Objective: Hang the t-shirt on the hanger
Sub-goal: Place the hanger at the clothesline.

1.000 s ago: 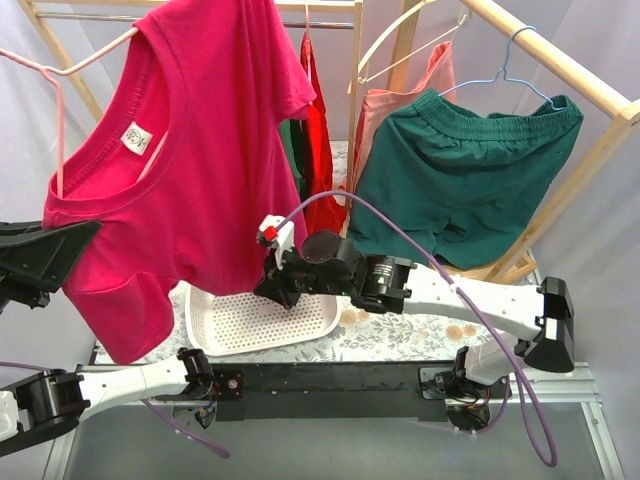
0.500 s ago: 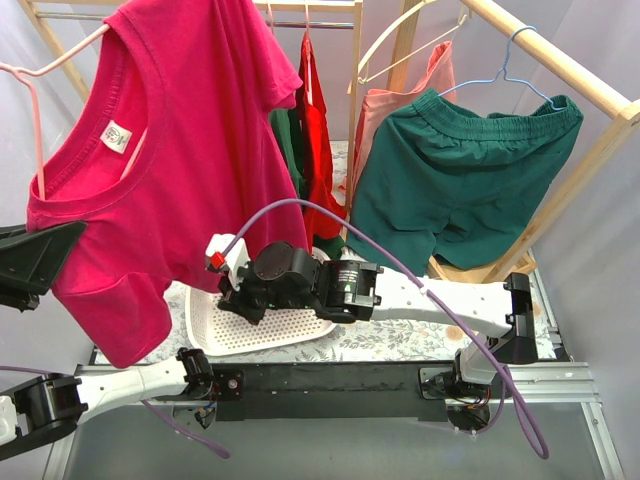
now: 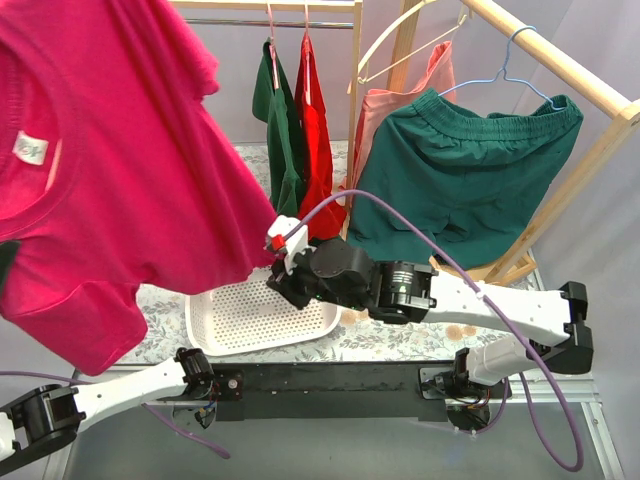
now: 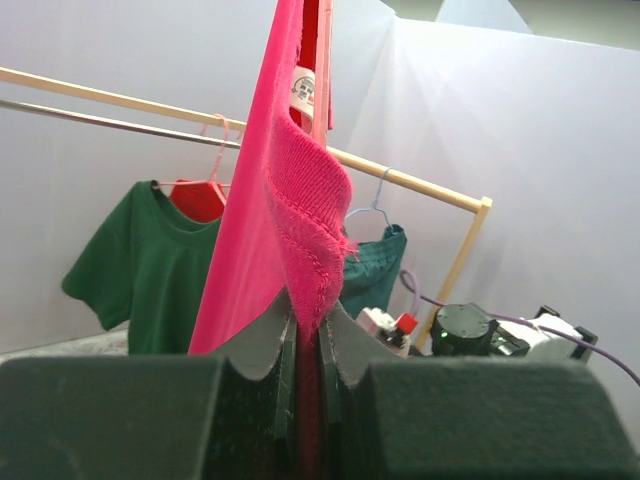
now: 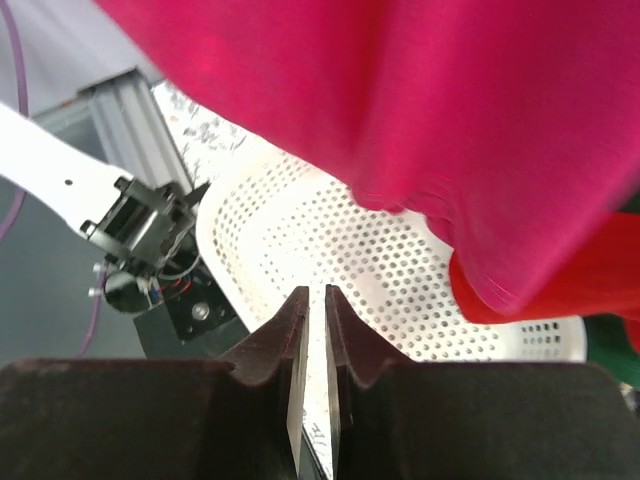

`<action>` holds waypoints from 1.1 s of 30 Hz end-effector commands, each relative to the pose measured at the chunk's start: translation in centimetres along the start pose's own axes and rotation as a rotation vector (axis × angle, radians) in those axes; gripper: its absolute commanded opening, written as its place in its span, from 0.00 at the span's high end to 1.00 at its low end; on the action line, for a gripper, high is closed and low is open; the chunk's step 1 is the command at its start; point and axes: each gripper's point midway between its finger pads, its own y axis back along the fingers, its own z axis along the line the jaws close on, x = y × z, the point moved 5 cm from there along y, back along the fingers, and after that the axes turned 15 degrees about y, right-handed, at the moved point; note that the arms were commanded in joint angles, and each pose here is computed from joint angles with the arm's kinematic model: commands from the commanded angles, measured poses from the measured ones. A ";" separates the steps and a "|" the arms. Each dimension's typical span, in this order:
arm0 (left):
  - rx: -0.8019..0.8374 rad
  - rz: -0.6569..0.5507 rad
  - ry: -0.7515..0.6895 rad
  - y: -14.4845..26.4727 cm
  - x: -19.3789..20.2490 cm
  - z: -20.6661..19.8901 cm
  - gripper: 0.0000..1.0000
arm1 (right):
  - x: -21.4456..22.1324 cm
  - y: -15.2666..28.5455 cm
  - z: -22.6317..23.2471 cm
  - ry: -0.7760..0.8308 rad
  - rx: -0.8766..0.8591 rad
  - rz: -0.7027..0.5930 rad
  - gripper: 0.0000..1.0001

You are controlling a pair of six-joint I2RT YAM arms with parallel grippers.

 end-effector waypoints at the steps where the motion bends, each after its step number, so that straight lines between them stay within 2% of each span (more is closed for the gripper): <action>1: -0.107 -0.058 -0.024 0.0 -0.6 1.0 1.00 | -1.8 1.7 -1.9 -0.052 0.104 -0.090 0.81; 7: -0.402 -0.045 -0.194 -3.2 2.2 4.4 1.00 | -2.1 4.1 -3.3 -0.075 0.168 -0.118 0.81; 10: -0.452 -0.058 -0.274 -5.4 3.1 4.9 1.00 | -2.2 4.8 -3.5 -0.080 0.176 -0.122 0.81; 15: -0.451 -0.114 -0.342 -7.9 2.1 4.2 1.00 | -1.8 5.5 -3.7 -0.089 0.182 -0.113 0.81; 17: -0.459 -0.099 -0.383 -9.2 2.2 4.0 1.00 | -1.7 5.7 -3.8 -0.092 0.189 -0.115 0.81; 23: -0.416 -0.170 -0.416 -10.5 0.7 2.9 1.00 | -1.7 6.0 -3.9 -0.093 0.187 -0.119 0.80; 27: -0.430 -0.112 -0.419 -10.8 2.5 3.5 1.00 | -1.6 6.0 -3.7 -0.099 0.178 -0.119 0.80; 31: -0.445 -0.101 -0.363 -8.8 3.8 4.7 1.00 | -1.1 5.9 -3.5 -0.107 0.170 -0.109 0.80; 33: -0.446 -0.063 -0.330 -8.5 5.7 5.5 1.00 | -0.9 5.8 -3.4 -0.107 0.164 -0.103 0.80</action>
